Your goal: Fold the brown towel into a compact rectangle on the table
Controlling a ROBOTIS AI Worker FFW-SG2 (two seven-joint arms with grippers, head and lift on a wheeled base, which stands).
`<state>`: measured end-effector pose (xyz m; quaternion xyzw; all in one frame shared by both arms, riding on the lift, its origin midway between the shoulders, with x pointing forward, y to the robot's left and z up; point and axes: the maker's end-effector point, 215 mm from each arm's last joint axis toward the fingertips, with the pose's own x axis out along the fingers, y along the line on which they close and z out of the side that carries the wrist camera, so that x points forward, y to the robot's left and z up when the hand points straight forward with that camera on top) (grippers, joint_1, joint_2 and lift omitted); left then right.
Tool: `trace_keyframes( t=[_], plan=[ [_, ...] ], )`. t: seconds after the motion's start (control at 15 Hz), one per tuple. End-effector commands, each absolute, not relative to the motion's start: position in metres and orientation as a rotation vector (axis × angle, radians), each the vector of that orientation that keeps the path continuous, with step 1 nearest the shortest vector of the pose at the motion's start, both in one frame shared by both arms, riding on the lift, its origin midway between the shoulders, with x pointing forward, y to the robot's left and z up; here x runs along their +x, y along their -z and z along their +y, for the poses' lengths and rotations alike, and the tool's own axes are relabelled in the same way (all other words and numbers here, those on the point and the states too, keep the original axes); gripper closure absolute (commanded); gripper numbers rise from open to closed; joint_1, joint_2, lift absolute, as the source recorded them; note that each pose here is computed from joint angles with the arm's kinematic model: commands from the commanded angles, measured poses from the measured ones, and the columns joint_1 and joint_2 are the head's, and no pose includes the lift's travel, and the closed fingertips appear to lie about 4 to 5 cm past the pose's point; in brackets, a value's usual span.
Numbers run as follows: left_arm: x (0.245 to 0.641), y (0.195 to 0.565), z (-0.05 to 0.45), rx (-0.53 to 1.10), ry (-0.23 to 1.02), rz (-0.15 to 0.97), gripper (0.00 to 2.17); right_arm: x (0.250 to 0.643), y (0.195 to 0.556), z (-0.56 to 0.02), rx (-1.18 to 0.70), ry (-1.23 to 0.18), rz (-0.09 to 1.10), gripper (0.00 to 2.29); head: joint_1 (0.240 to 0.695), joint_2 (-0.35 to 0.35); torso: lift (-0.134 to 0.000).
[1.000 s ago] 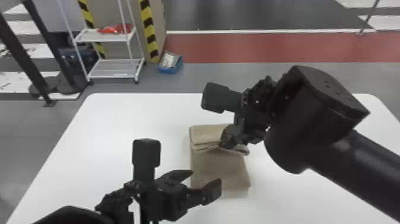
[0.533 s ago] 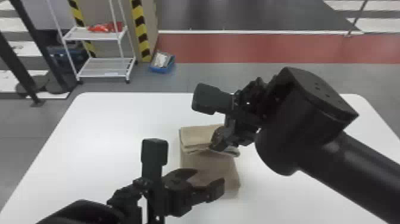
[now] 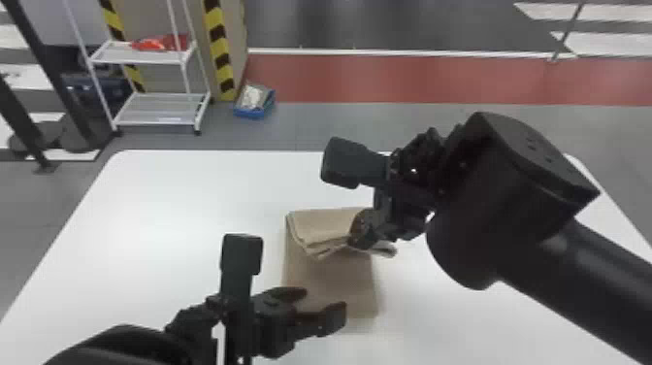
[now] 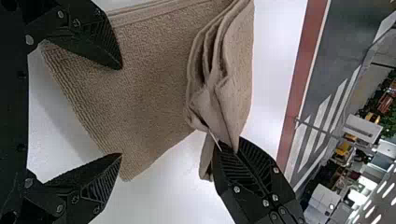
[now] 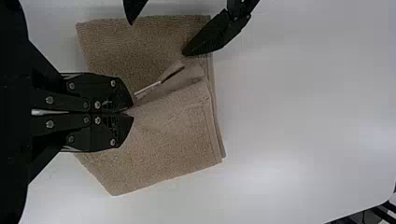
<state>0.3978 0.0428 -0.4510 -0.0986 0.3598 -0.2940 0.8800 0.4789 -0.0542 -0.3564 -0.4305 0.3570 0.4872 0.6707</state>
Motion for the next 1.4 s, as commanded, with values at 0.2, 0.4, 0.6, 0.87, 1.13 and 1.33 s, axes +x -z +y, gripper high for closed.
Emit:
trace_keyframes(
  t=[0.2,0.4,0.6,0.87,1.13,1.33],
  plan=[
    [0.395,0.453,0.047,-0.209,0.605,0.756,0.26,0.468,0.355,-0.052,-0.953,-1.12,0.812,1.36,0.695,-0.012,-0.124],
    [0.395,0.453,0.044,-0.213,0.609,0.757,0.26,0.452,0.35,-0.055,-0.938,-1.14,0.821,1.36,0.695,-0.008,-0.124],
    [0.396,0.454,0.044,-0.215,0.609,0.758,0.26,0.44,0.353,-0.056,-0.926,-1.158,0.833,1.36,0.695,-0.015,-0.124],
    [0.396,0.455,0.046,-0.214,0.605,0.761,0.26,0.424,0.354,-0.05,-0.906,-1.199,0.845,1.36,0.695,-0.014,-0.124],
    [0.396,0.456,0.047,-0.212,0.604,0.761,0.26,0.41,0.353,-0.048,-0.888,-1.233,0.859,1.36,0.695,-0.004,-0.124],
    [0.396,0.456,0.049,-0.213,0.601,0.761,0.26,0.398,0.356,-0.046,-0.873,-1.261,0.872,1.36,0.695,0.0,-0.124]
  ],
)
